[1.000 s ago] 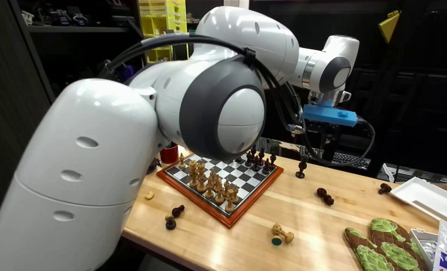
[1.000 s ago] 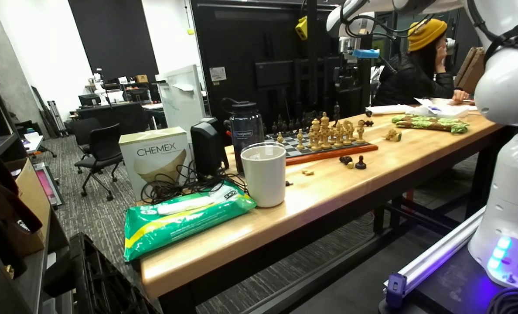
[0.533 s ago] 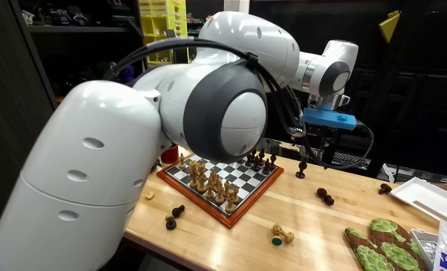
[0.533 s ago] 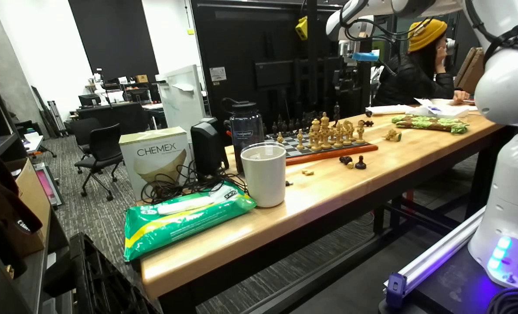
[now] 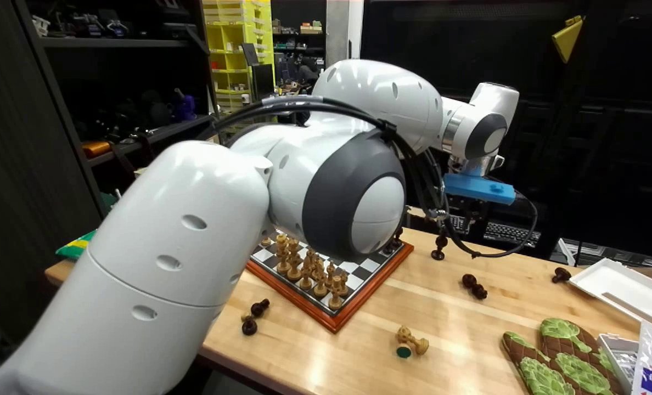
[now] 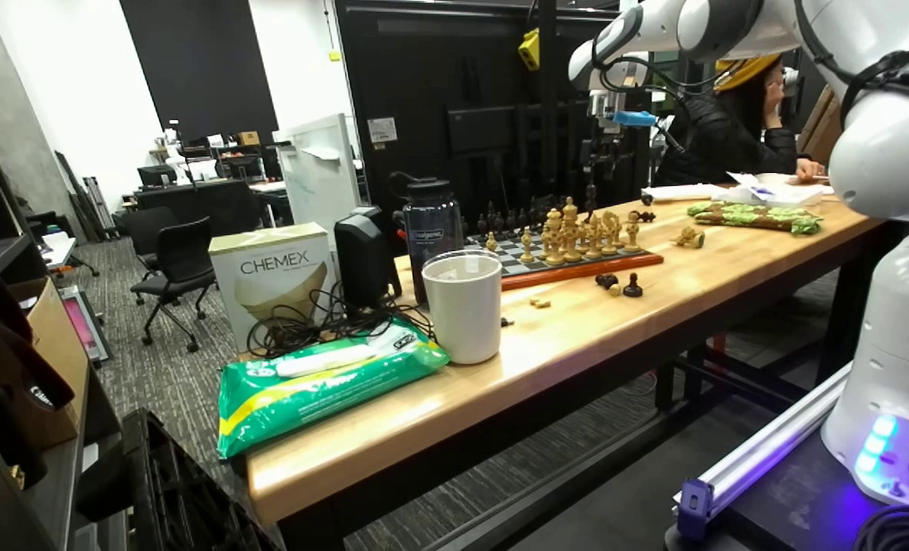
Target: Pick up one black piece from the table and put it on the chess board
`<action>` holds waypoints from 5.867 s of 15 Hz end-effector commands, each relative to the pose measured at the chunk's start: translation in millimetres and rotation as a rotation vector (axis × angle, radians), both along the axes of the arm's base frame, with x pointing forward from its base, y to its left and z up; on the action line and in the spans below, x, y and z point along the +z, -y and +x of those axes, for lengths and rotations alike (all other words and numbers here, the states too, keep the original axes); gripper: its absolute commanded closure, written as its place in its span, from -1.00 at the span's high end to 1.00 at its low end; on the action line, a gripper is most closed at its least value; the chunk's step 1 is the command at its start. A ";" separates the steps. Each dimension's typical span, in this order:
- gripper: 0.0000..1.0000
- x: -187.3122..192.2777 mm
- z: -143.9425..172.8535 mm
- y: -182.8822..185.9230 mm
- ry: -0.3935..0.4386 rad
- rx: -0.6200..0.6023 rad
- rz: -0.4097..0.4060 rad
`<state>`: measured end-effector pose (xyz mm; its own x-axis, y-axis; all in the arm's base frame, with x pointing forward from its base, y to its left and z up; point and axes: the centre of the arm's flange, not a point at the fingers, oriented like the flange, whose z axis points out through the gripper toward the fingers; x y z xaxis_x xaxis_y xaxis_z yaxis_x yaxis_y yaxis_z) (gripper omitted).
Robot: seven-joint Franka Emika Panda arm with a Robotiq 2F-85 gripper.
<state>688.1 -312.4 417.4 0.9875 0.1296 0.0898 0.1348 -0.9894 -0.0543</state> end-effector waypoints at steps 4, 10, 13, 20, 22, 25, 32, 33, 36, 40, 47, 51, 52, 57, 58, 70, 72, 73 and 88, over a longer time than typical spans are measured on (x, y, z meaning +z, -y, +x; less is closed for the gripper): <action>1.00 -6.6 28.2 13.1 0.033 0.073 -0.001; 0.22 -17.9 30.0 14.0 0.044 0.108 0.003; -0.25 -19.9 30.3 13.6 0.044 0.122 0.003; -0.85 10.0 28.2 1.9 0.037 0.159 -0.029; -0.85 24.4 26.9 -7.5 0.042 0.179 -0.056; -0.85 48.7 26.2 -27.6 0.054 0.225 -0.097; -0.85 97.8 28.6 -92.0 0.075 0.376 -0.212; -0.85 103.6 28.4 -101.5 0.077 0.396 -0.237; -0.85 120.0 27.8 -124.7 0.073 0.453 -0.274; -0.85 136.8 22.5 -145.8 0.061 0.524 -0.274; -0.85 148.5 18.4 -175.5 0.032 0.678 -0.224; -0.85 140.2 20.2 -195.2 0.036 0.781 -0.165; -0.85 138.7 21.2 -198.6 0.042 0.801 -0.148; -0.85 129.3 25.8 -212.1 0.067 0.863 -0.072; -0.85 126.6 26.5 -213.0 0.066 0.869 -0.060; -0.85 88.3 24.0 -217.7 -0.020 0.911 0.054; -0.85 84.7 24.3 -218.5 -0.033 0.918 0.063; -0.85 83.2 24.8 -218.5 -0.038 0.920 0.068; -0.85 85.1 44.0 -229.3 -0.011 0.966 -0.015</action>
